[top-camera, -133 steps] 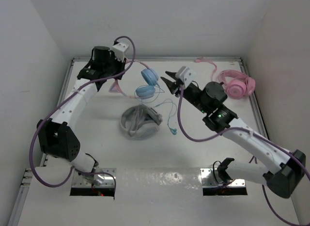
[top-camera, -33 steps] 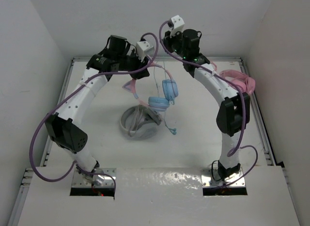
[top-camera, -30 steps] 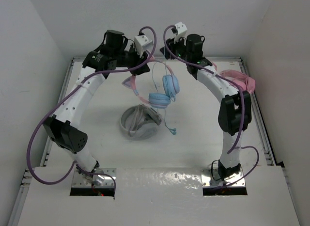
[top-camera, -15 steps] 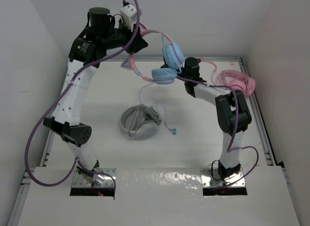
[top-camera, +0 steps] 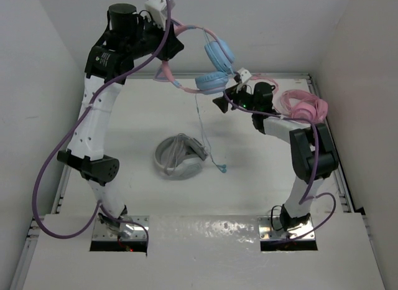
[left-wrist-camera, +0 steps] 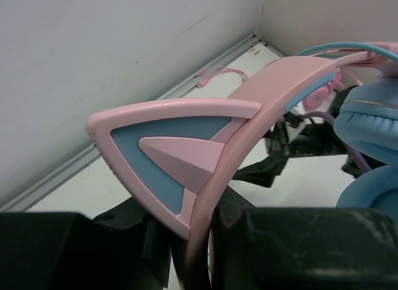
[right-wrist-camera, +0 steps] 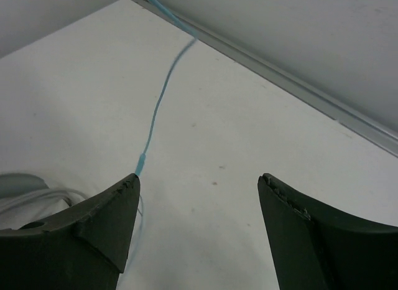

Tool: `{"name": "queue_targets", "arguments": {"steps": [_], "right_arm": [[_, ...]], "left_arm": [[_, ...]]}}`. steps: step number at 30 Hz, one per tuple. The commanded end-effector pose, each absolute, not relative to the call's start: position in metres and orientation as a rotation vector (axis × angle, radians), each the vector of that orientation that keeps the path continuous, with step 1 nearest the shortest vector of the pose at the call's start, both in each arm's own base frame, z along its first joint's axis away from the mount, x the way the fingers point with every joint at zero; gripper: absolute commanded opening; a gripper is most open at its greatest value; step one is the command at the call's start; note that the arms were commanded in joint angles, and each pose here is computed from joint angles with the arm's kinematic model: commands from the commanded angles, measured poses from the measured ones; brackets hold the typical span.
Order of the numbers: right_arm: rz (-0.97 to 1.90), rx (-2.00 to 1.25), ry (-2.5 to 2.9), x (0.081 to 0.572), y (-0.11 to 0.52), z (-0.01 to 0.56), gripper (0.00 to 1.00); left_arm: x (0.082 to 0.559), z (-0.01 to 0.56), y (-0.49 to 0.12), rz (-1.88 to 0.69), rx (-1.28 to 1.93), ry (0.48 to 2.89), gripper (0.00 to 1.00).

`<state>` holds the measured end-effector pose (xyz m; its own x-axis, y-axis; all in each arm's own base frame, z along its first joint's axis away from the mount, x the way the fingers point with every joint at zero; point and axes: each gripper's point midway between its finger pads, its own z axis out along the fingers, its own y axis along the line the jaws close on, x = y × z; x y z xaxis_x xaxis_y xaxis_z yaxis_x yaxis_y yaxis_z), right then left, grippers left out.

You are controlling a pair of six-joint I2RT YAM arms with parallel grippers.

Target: Wrap the headphones

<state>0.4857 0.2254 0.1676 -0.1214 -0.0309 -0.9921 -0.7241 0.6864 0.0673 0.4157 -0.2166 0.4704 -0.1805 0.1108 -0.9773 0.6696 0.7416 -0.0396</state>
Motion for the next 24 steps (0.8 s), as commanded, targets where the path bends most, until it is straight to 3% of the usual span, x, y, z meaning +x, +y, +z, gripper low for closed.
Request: {"name": "queue_targets", "arguments": {"steps": [1, 7, 24], "right_arm": [[0.562, -0.746, 1.452, 0.469, 0.219, 0.208, 0.75], [0.505, -0.946, 1.453, 0.448, 0.245, 0.169, 0.79], [0.674, -0.752, 1.670, 0.500, 0.308, 0.105, 0.82]], "left_arm": [[0.420, 0.513, -0.209, -0.559, 0.531, 1.594, 0.00], [0.440, 0.506, -0.206, -0.518, 0.495, 1.604, 0.00], [0.444, 0.510, -0.207, -0.527, 0.467, 1.598, 0.00]]}}
